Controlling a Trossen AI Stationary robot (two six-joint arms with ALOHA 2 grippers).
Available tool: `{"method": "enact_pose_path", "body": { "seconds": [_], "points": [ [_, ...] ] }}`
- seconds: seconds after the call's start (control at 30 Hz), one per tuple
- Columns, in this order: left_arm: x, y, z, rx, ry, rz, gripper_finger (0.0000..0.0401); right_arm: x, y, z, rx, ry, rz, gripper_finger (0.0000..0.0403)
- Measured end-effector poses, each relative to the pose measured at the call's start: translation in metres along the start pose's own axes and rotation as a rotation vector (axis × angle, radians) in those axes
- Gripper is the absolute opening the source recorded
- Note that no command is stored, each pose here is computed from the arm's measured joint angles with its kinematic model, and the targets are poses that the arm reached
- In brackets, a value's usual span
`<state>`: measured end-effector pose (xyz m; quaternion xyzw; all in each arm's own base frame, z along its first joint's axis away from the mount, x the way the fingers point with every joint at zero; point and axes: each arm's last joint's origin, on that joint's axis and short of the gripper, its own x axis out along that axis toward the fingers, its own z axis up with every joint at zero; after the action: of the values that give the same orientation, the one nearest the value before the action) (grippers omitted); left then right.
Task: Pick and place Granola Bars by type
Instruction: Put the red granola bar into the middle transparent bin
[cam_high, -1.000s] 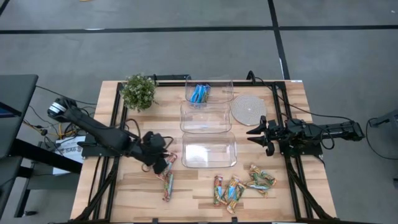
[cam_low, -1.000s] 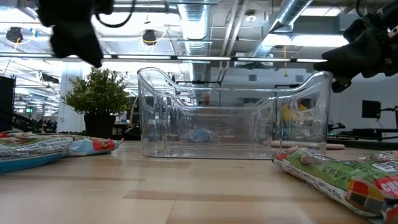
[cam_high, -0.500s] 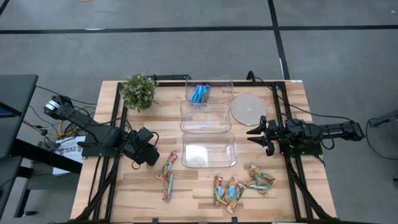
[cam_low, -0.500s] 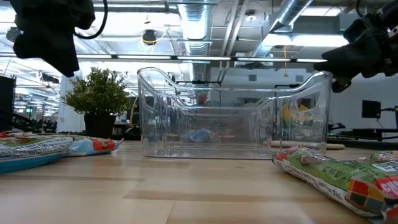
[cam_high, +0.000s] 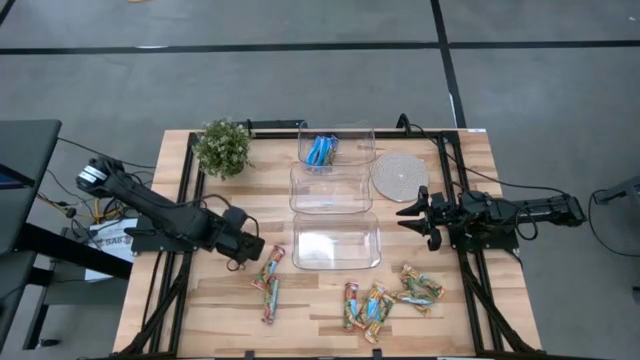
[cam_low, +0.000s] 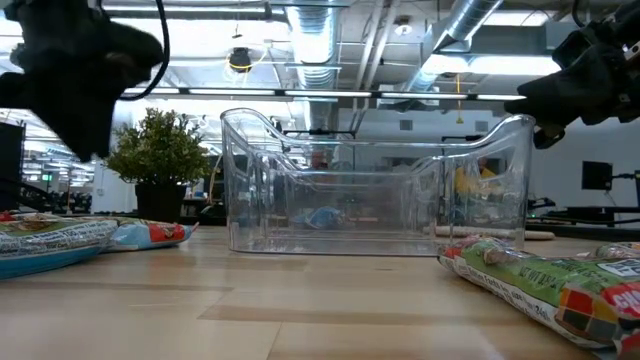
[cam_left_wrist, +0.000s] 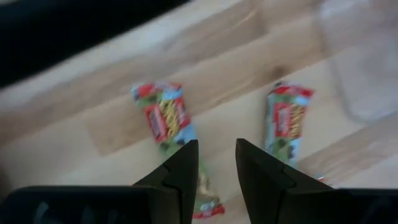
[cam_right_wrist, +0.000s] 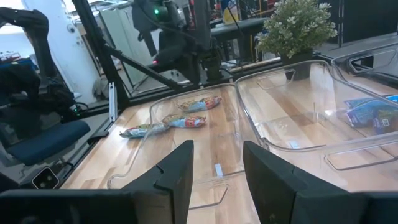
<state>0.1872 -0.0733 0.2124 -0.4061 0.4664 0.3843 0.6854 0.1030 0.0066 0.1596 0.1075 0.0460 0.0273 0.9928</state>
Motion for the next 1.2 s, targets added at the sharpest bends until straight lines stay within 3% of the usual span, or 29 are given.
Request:
{"method": "enact_pose_path", "body": {
  "seconds": [0.3,0.73,1.03,1.2],
  "points": [
    [0.004,0.001,-0.003,0.036,0.117,0.052,0.0105,0.000,0.000,0.000,0.000,0.000,0.000,0.0133],
    [0.007,0.005,0.010,-0.063,0.122,0.093,0.0204,0.000,0.000,0.000,0.000,0.000,0.000,0.0133],
    [0.034,-0.003,0.009,-0.045,0.177,0.214,0.0209,0.000,0.000,0.000,0.000,0.000,0.000,0.0133],
    [0.044,-0.010,0.008,-0.051,0.196,0.186,0.0209,0.000,0.000,0.000,0.000,0.000,0.000,0.0134]
  ]
}}
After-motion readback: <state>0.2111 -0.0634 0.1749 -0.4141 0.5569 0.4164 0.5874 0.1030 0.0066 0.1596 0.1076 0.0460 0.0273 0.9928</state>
